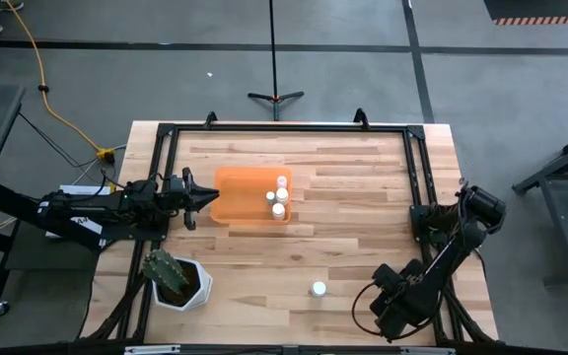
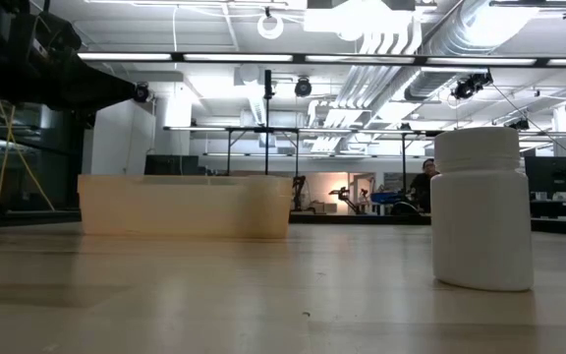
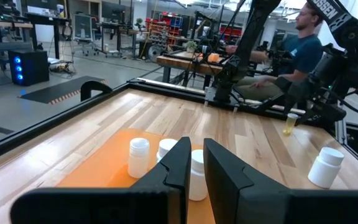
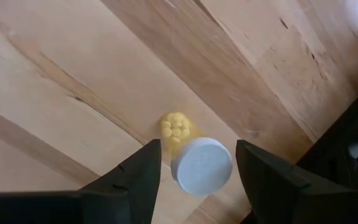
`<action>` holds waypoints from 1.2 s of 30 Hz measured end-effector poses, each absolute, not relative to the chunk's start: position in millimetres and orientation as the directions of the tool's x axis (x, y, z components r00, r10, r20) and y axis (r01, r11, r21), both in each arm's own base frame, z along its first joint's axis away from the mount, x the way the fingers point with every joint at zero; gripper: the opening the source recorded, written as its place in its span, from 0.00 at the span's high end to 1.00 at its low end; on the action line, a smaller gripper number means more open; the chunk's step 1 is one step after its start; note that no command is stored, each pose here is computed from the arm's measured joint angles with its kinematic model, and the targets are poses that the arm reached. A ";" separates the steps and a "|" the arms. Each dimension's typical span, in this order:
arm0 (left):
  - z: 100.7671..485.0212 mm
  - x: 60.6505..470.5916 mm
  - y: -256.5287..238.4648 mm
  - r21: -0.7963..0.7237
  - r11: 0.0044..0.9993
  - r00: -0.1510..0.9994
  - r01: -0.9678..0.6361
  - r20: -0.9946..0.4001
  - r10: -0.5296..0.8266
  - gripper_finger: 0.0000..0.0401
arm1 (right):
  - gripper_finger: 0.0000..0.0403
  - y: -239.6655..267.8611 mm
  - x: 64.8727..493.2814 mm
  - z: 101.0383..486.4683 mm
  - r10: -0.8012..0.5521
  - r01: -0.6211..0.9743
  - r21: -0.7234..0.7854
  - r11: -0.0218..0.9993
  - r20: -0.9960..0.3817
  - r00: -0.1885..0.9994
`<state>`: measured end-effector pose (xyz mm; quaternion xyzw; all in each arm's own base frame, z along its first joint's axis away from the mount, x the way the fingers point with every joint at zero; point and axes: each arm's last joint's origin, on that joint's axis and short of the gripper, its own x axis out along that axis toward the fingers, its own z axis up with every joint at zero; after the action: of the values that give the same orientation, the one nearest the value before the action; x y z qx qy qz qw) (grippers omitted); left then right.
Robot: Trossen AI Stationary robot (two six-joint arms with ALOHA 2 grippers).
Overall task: Pick and place pill bottles into a basket
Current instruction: Put the yellow pill bottle in the orange bin
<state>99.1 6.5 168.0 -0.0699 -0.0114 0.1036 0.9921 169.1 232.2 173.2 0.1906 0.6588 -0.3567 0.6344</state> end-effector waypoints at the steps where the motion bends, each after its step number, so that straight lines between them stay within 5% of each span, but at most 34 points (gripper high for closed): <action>1: 168.0 99.1 6.5 -0.141 0.969 0.978 -0.204 0.008 0.207 0.80 | 0.52 232.2 169.1 173.2 -0.201 0.703 -0.228 0.673 -0.972 -0.123; 22: 168.0 99.1 6.5 -0.141 0.969 0.978 -0.204 0.008 0.207 0.80 | 0.70 226.1 175.6 173.5 -0.195 0.721 -0.241 0.650 -0.969 -0.149; 36: 168.1 99.1 6.5 -0.141 0.969 0.978 -0.204 0.008 0.207 0.80 | 0.71 188.2 216.2 174.1 -0.224 0.687 -0.249 0.683 -0.966 -0.127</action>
<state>99.1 6.5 168.1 -0.0699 -0.0115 0.1034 0.9921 216.2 188.2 174.1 0.1754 0.6601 -0.3576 0.6369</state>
